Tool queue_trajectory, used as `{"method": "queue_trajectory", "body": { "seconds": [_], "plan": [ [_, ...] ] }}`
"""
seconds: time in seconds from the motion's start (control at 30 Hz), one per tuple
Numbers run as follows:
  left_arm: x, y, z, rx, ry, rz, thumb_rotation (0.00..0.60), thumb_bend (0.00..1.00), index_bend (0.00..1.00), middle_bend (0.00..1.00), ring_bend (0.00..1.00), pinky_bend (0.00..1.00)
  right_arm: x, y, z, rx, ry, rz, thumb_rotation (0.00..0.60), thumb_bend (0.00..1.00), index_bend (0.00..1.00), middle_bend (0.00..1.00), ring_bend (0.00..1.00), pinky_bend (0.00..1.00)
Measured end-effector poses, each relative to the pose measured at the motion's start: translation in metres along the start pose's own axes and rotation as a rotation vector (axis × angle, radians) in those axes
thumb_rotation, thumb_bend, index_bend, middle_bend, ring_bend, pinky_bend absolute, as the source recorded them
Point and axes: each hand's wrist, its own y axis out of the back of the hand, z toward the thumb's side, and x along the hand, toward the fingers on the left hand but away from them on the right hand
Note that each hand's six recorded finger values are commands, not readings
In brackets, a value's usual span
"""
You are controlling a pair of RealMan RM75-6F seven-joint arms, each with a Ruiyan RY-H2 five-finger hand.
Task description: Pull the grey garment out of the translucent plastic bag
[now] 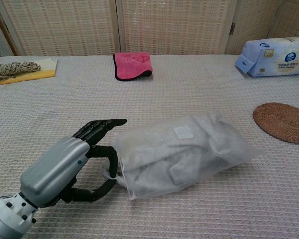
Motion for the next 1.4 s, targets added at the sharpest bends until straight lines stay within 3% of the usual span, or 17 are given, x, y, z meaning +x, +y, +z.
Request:
{"method": "queue_trajectory", "body": {
  "seconds": [0.13, 0.37, 0.57, 0.93, 1.4],
  "plan": [
    [-0.005, 0.002, 0.002, -0.007, -0.005, 0.001, 0.600, 0.44, 0.72, 0.10, 0.00, 0.00, -0.001, -0.009, 0.012, -0.005, 0.050, 0.006, 0.600, 0.19, 0.02, 0.00, 0.00, 0.00],
    [-0.008, 0.002, 0.003, 0.005, -0.007, 0.000, 0.600, 0.44, 0.72, 0.10, 0.00, 0.00, -0.015, -0.040, 0.043, -0.034, 0.166, 0.033, 0.600, 0.24, 0.24, 0.00, 0.00, 0.00],
    [-0.008, 0.003, 0.002, 0.004, -0.007, 0.003, 0.600, 0.44, 0.72, 0.10, 0.00, 0.00, -0.032, -0.067, 0.075, -0.093, 0.239, 0.004, 0.600, 0.26, 0.41, 0.00, 0.00, 0.00],
    [-0.007, 0.006, -0.004, 0.011, 0.003, 0.005, 0.600, 0.43, 0.71, 0.10, 0.00, 0.00, -0.060, -0.102, 0.111, -0.189, 0.274, -0.043, 0.600, 0.29, 0.46, 0.01, 0.00, 0.00],
    [-0.003, 0.012, -0.008, 0.018, 0.006, 0.013, 0.600, 0.43, 0.71, 0.10, 0.00, 0.00, -0.069, -0.129, 0.141, -0.250, 0.303, 0.001, 0.600, 0.32, 0.51, 0.03, 0.00, 0.00]
  ]
}}
